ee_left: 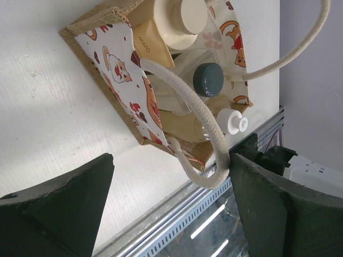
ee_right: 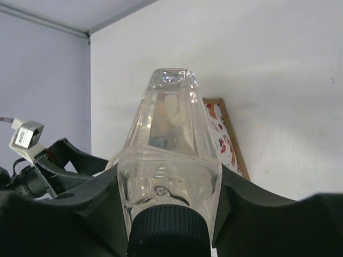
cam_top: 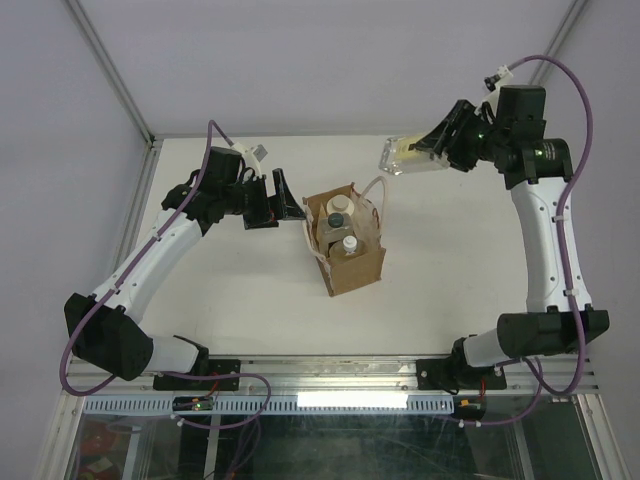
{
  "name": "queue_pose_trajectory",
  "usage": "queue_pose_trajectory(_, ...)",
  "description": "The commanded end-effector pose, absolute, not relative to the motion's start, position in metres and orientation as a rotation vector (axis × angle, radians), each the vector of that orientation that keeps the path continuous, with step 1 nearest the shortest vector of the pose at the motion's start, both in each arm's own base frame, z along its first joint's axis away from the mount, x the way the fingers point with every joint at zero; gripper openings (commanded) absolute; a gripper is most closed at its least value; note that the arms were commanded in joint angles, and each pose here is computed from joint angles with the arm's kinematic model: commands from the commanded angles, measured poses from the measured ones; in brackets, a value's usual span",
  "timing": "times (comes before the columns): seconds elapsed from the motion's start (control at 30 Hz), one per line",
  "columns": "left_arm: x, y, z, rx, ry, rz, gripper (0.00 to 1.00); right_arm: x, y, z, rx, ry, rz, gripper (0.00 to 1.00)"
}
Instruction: Take the personal care products out of the canvas bag
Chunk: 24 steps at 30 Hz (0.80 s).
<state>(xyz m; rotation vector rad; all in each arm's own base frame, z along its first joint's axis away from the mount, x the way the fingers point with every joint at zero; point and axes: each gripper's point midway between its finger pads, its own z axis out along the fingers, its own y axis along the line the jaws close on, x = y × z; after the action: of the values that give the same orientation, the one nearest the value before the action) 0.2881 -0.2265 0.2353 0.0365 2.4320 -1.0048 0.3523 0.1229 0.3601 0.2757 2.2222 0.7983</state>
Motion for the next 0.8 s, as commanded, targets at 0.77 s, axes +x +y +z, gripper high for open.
queue_pose_trajectory(0.77, 0.289, -0.229, 0.252, 0.097, 2.369, -1.015, 0.89, 0.382, 0.001, 0.252, 0.442, 2.174, 0.028, 0.00)
